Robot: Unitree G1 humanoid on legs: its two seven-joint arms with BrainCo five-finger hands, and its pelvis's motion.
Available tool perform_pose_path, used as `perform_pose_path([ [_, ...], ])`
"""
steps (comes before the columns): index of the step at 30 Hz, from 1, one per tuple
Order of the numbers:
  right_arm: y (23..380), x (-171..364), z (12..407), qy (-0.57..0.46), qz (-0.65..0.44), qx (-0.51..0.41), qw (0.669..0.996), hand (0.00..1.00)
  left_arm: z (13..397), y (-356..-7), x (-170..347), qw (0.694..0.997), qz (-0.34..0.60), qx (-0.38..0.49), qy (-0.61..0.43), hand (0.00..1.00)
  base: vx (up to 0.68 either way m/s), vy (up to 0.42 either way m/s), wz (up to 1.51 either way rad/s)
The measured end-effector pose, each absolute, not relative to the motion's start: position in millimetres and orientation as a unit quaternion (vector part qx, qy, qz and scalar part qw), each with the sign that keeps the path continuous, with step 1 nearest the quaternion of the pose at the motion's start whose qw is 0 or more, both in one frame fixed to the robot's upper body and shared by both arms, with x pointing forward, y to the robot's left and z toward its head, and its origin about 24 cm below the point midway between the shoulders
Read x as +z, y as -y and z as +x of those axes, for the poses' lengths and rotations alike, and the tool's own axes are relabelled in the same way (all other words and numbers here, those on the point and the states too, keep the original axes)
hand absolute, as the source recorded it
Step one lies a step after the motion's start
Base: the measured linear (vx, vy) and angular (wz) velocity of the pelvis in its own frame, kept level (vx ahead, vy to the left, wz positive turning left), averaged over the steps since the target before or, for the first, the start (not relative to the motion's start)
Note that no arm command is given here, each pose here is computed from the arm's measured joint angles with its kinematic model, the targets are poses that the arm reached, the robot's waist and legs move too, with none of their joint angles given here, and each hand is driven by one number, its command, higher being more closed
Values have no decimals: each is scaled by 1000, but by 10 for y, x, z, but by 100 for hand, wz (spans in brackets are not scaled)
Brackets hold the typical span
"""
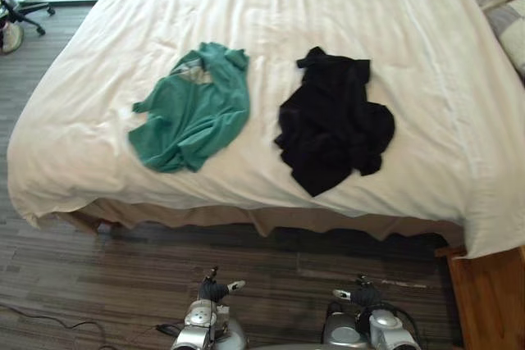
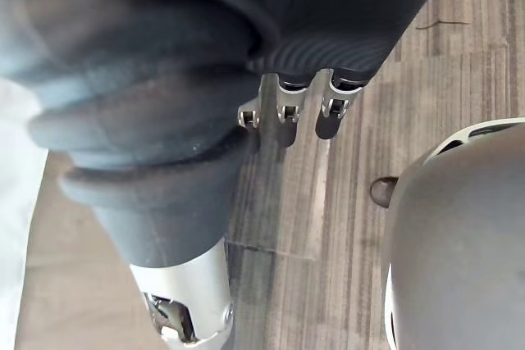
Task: Tidy the bed and pick cloth on bed and put in laundry
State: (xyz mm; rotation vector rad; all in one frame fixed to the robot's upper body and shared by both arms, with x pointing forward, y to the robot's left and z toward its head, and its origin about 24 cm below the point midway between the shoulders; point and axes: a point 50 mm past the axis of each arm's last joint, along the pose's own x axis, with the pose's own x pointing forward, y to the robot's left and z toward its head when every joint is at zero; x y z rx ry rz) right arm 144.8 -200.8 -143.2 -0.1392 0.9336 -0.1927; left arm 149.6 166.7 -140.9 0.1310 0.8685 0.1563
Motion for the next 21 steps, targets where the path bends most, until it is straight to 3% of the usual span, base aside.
perform_pose_path([
  [3,1751,-1516,1349,-473,-32,-75,877,0,1539,-1861,-1390,899,77,94,-420,0,47,567,20],
  [7,1546,-1473,1510,-459,-48,-28,887,0,1380,-1944,-1455,885,84,100,-446,0,24,312,-55],
  [13,1654,-1436,1554,-442,-28,-66,894,0,1478,-1805,-1439,892,61,91,-439,0,-1,110,30],
  [18,1954,-1496,1328,-456,72,-209,862,0,1073,-2322,-1487,847,-31,264,-460,0,-13,-12,-18],
  [20,2254,-1557,913,-463,136,-333,810,0,697,-2782,-1445,786,-112,418,-441,0,-6,22,-52],
  [21,2324,-1568,786,-465,150,-362,794,0,604,-2917,-1411,770,-128,455,-428,0,-9,35,-26],
])
